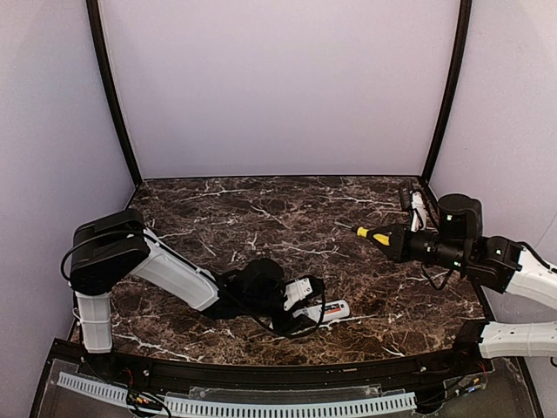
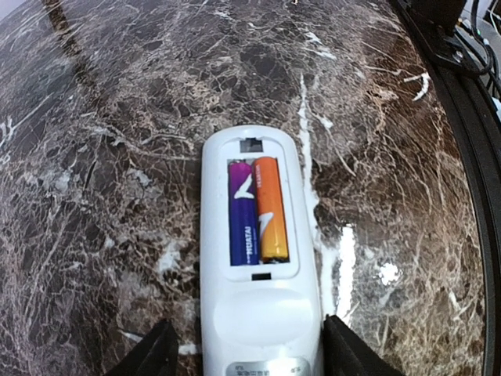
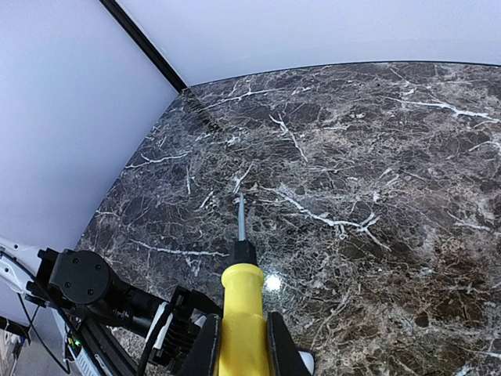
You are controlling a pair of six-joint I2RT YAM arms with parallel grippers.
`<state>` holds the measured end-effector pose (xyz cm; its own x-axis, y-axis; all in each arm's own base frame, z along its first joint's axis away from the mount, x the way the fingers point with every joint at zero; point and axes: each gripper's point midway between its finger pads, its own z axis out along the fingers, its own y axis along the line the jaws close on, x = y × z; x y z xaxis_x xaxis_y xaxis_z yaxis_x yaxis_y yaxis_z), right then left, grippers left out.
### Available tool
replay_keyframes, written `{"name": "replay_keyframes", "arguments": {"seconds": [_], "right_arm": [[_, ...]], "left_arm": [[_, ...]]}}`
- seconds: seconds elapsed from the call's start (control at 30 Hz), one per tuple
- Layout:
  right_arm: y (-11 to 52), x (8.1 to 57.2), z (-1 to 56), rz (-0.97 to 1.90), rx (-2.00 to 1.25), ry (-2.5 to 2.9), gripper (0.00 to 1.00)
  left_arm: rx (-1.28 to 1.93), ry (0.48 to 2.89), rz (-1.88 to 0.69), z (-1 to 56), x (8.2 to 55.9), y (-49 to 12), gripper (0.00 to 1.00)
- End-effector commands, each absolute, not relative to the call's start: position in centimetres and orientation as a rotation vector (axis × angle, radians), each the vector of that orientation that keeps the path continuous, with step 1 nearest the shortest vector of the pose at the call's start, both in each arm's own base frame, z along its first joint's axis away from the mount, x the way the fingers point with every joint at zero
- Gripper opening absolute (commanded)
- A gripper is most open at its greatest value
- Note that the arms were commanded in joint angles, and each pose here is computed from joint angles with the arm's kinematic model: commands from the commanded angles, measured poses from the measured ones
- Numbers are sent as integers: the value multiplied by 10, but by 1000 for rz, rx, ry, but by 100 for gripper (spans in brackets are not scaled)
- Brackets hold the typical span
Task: Unload the batteries from the remote control
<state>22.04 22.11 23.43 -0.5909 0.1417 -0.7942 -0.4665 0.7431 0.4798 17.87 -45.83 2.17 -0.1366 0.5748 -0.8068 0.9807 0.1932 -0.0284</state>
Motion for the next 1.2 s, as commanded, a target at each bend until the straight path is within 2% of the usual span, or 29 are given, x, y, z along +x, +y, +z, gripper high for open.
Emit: {"name": "replay_keyframes", "arguments": {"seconds": [0.0,0.07,0.2,0.6,0.73,0.83,0.9,1.03,1.17], "right_arm": [[215,222,244,820,-247,2011,0],[213,221,245,808,-251,2011,0],[207,220,247,778,-251,2013,0],[187,212,250,733,-227,2002,0],[185,210,250,734,-225,2004,0],[184,209,250,731,-227,2006,0],[184,209,251,731,-227,2006,0],[186,210,252,732,-231,2007,0],[187,210,251,732,-233,2015,0]], "left_arm": [[1475,1798,-757,18,180,-463,57],[1491,1808,-769,17,179,-466,48],[1542,1793,-772,21,167,-475,42],[1462,1810,-778,24,151,-514,41],[1461,1814,-775,16,146,-520,51],[1464,1798,-769,14,144,-520,66],[1474,1787,-765,13,143,-518,72],[1495,1757,-752,12,143,-517,78],[1522,1708,-743,8,140,-513,79]]}}
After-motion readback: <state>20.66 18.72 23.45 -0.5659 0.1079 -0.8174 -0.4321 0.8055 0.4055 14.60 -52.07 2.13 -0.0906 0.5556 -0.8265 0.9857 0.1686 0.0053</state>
